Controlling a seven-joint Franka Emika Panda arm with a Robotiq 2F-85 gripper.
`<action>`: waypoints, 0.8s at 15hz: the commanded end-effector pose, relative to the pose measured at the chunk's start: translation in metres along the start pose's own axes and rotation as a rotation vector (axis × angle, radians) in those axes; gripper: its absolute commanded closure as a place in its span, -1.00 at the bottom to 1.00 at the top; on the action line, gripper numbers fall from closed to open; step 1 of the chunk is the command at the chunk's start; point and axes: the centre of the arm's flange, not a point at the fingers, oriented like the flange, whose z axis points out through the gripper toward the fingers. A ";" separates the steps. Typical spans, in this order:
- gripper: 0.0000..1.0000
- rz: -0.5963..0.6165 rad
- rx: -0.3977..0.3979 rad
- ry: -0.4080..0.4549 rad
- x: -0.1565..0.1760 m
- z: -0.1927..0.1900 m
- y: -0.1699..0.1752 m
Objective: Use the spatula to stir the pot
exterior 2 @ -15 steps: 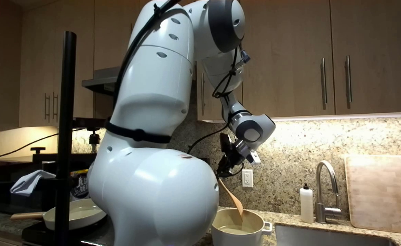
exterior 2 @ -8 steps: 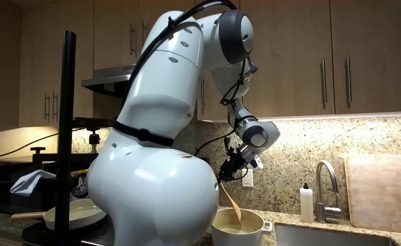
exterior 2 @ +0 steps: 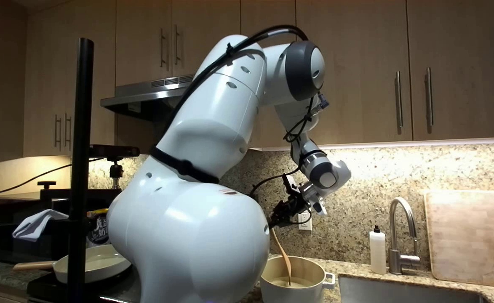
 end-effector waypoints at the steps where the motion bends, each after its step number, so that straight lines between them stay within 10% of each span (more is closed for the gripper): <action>1: 0.82 -0.002 -0.015 -0.093 0.023 0.009 -0.006; 12: 0.82 0.154 0.122 -0.105 0.022 0.007 0.040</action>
